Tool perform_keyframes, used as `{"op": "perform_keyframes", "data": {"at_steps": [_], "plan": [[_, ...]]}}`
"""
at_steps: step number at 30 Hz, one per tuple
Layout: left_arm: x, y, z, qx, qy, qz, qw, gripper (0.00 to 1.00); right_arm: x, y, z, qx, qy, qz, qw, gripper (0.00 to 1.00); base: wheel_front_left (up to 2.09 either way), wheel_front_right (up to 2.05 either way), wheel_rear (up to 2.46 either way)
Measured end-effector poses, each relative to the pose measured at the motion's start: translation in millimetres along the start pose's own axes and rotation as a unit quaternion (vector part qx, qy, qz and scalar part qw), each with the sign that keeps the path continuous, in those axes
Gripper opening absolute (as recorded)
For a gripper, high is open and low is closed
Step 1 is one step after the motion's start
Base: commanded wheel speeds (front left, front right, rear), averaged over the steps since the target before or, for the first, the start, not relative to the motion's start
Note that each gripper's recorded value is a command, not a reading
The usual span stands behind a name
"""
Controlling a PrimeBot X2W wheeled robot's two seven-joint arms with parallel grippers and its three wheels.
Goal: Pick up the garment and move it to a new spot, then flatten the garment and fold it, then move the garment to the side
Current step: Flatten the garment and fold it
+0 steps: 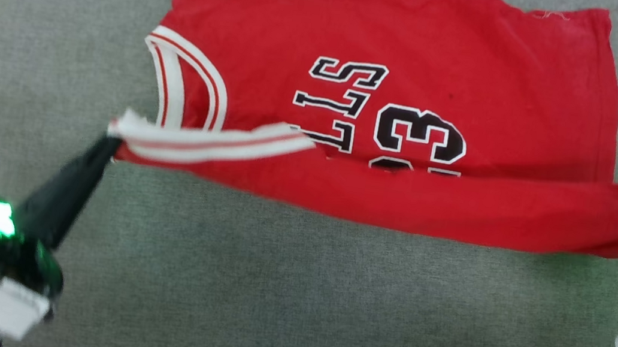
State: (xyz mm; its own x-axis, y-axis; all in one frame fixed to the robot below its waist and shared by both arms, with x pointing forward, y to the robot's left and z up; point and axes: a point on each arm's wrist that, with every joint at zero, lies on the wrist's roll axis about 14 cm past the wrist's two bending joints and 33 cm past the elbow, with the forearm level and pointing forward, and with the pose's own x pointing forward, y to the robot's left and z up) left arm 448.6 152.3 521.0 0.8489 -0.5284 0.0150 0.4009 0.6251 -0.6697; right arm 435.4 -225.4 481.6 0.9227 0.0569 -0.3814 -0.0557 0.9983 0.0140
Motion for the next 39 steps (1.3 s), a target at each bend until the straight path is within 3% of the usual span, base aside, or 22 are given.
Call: {"op": "perform_keyframes", "data": {"at_steps": [11,16,22,23,24,25,26,27,28,33,39], "plan": [[55.1,37.5,10.0,-0.012,-0.004,0.012,1.0,0.0,47.9,-4.1,-9.5,-0.007,0.019,-0.022,1.0,0.0,0.0,0.0,0.0],[61.8,74.5,-9.8,0.002,0.037,0.055,0.998,0.0,62.1,-6.5,-25.4,-0.008,0.035,-0.034,0.999,0.0,0.0,0.0,0.0],[58.3,94.8,-40.1,0.029,0.089,0.076,0.993,0.0,64.9,-2.2,-42.0,-0.002,0.049,-0.031,0.998,0.0,0.0,0.0,0.0],[56.5,96.7,-42.4,0.038,0.094,0.078,0.992,0.11,64.4,-2.3,-42.6,-0.003,0.048,-0.032,0.998,0.0,0.0,0.0,0.0],[55.7,97.8,-42.8,0.042,0.094,0.081,0.991,0.59,63.7,-2.5,-43.0,-0.004,0.049,-0.032,0.998,0.0,0.0,0.0,0.0],[55.0,97.2,-43.4,0.047,0.096,0.08,0.991,1.0,62.7,-3.0,-41.1,-0.006,0.044,-0.033,0.998,0.13,0.0,0.0,0.0],[53.9,97.3,-42.9,0.054,0.098,0.08,0.99,1.0,61.6,-3.7,-38.1,-0.007,0.037,-0.034,0.999,0.47,0.0,0.0,0.0],[53.2,96.3,-41.5,0.061,0.099,0.079,0.99,1.0,60.2,-5.0,-34.8,-0.007,0.03,-0.036,0.999,0.9,0.0,0.0,0.0],[51.8,95.3,-39.3,0.073,0.102,0.077,0.989,1.0,58.5,-6.4,-31.4,-0.009,0.024,-0.039,0.999,1.0,0.0,0.0,0.0],[37.7,90.1,-27.8,0.149,0.145,0.067,0.976,1.0,47.9,-12.6,-12.8,-0.011,-0.006,-0.048,0.999,1.0,0.0,0.0,0.0],[21.9,80.5,-7.1,0.217,0.22,0.069,0.949,1.0,30.5,-21.8,7.9,-0.005,-0.035,-0.055,0.998,1.0,0.0,0.0,0.0]]}}
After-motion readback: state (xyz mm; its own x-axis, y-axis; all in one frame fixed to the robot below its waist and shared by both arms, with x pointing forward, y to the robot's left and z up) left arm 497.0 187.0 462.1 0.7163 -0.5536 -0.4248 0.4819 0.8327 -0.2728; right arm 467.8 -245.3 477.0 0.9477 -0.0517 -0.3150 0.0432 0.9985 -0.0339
